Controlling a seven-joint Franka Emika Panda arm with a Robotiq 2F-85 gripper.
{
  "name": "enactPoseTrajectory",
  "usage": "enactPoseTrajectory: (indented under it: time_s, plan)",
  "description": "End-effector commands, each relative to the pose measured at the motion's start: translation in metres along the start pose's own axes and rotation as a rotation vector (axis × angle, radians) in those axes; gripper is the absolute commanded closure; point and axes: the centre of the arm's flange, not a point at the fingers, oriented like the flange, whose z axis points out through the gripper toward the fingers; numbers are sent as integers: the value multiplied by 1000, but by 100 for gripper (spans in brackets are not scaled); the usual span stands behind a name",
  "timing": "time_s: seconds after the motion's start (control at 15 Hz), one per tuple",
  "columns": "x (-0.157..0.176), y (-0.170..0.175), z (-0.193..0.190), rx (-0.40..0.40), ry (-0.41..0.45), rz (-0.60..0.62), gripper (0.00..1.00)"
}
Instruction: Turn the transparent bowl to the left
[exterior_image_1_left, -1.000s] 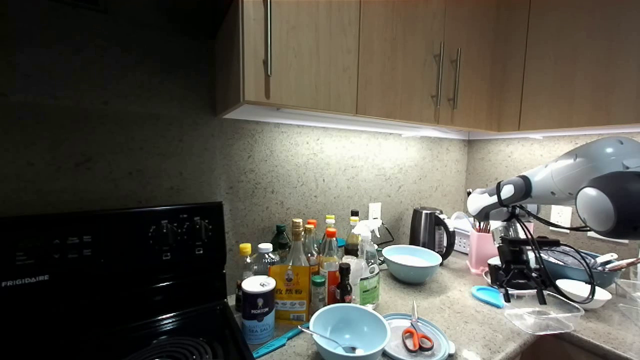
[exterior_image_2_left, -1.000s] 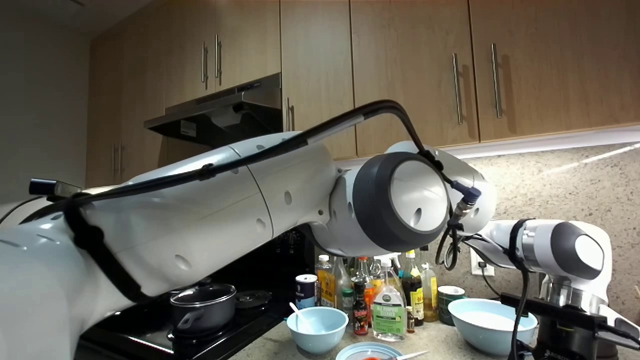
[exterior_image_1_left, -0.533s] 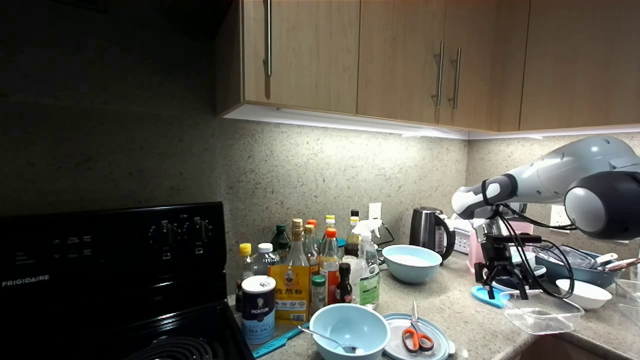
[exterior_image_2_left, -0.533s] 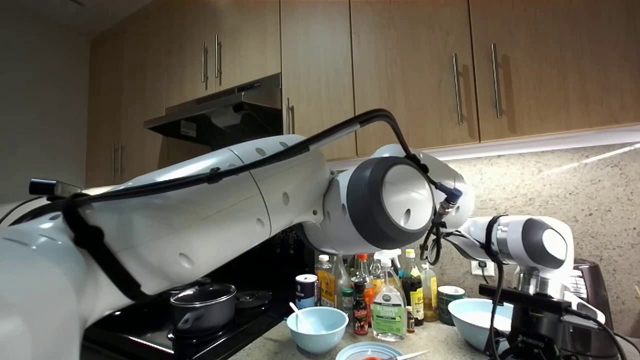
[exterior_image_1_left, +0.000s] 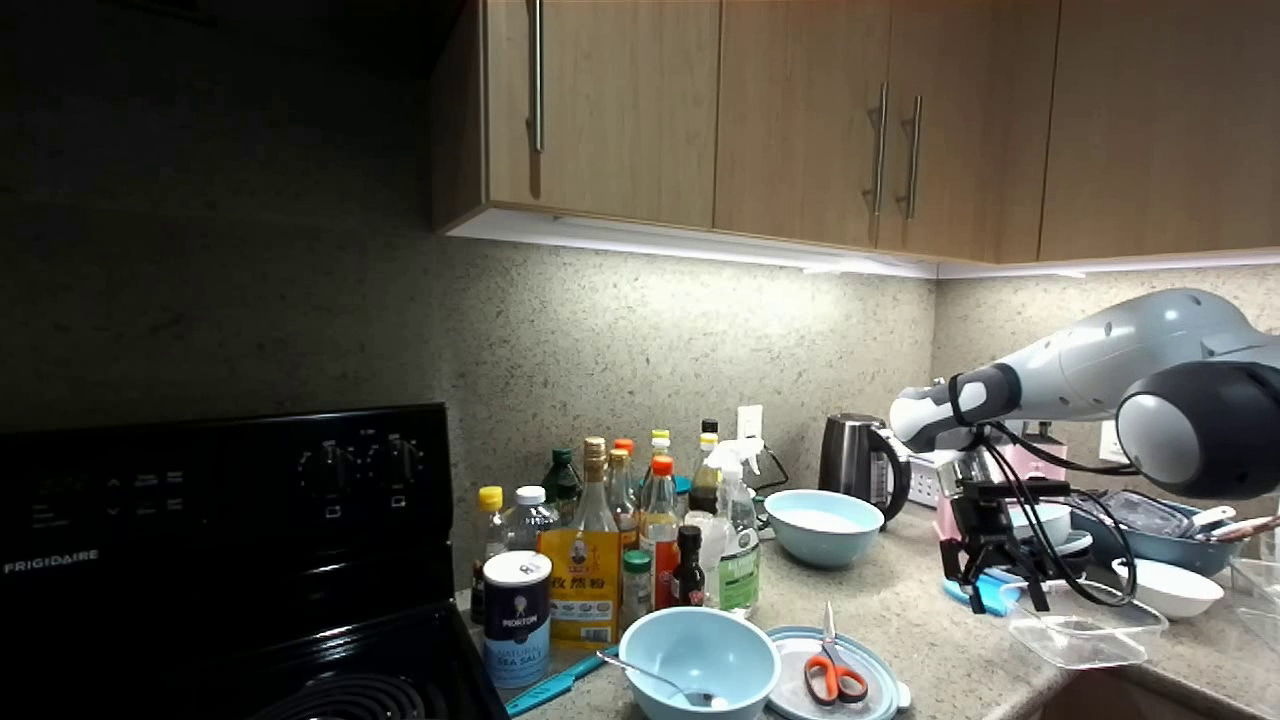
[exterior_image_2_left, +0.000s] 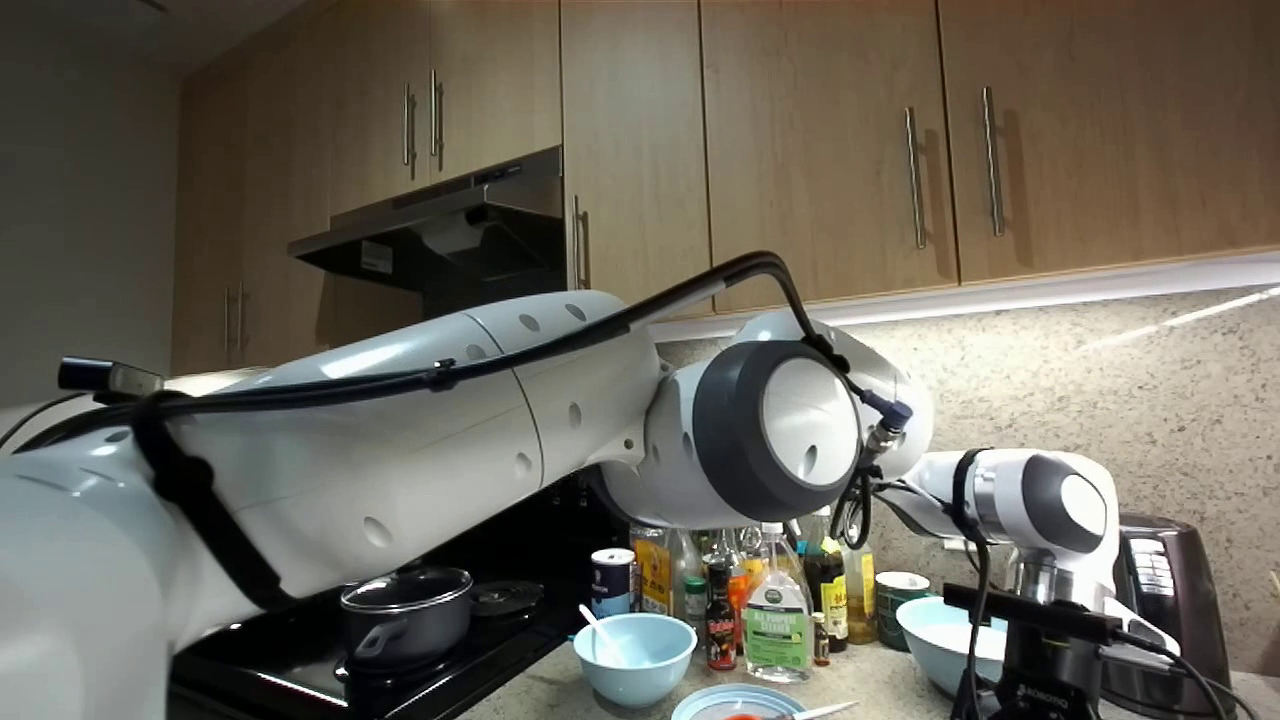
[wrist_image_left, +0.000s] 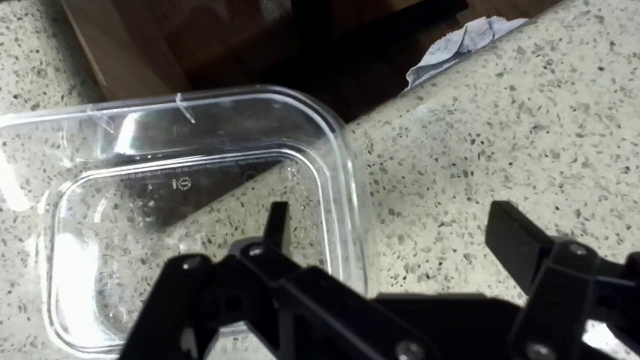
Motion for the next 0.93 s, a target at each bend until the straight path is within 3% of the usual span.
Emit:
enactPoseTrajectory:
  time_s: [0.0,0.13,0.53,0.87]
  plan:
    - [18,9,-1,-25,-37,-45,26]
    - [20,14,2,-20,-43,-51,31]
    - [20,28,3,-7,-44,-21,72]
    - [-11,23,-21,-10,31,59,99]
